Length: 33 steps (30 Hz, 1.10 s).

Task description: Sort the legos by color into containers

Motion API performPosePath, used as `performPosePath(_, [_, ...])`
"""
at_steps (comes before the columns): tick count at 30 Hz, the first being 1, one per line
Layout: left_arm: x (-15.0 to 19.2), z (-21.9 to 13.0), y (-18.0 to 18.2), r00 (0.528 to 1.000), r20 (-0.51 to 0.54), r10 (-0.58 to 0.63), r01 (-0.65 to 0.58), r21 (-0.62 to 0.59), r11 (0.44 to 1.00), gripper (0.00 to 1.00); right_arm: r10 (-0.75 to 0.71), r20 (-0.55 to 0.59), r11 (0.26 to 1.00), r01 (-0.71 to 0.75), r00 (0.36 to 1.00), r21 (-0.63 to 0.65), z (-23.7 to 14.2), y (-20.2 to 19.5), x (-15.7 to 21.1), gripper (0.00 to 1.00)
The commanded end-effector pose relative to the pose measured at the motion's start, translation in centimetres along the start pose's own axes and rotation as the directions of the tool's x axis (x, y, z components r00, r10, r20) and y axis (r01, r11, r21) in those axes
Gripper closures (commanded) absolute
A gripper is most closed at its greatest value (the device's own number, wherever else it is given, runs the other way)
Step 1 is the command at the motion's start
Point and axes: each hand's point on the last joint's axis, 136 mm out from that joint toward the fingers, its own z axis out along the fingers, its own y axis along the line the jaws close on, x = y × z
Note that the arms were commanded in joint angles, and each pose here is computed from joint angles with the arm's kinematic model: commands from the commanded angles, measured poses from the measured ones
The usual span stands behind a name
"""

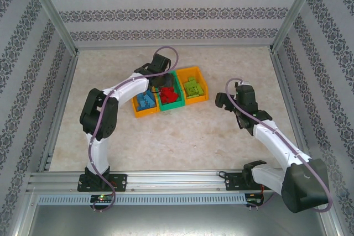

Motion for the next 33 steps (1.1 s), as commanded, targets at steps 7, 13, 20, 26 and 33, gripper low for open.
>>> performPosePath(7, [-2.5,-4.9,0.1,0.992,0.11,-0.062,0.06,0.026,0.998,0.0,-0.142,0.172,0.982,0.116,0.975,0.15,-0.2,-3.2,-2.4,0.02])
performPosePath(13, [-2.0,-10.7,4.0,0.967,0.254,-0.002,0.032,-0.115,0.993,0.01,-0.186,0.295,0.978,0.146,0.937,0.151,-0.9,-4.0,-3.5,0.02])
performPosePath(20, [1.5,-17.0,12.7,0.884,0.444,0.143,0.065,-0.421,0.905,0.01,-0.186,0.388,0.981,0.146,0.902,0.132,-0.3,-5.8,-1.4,0.02])
performPosePath(26, [3.6,-17.6,17.7,0.823,0.512,0.245,0.104,-0.56,0.822,0.01,-0.218,0.376,0.973,0.173,0.901,0.151,3.7,-5.9,-4.2,0.02])
performPosePath(33, [4.5,-14.7,21.0,0.837,0.448,0.316,0.021,-0.603,0.798,0.01,-0.222,0.366,0.975,0.195,0.904,0.11,6.6,-6.0,-3.5,0.02])
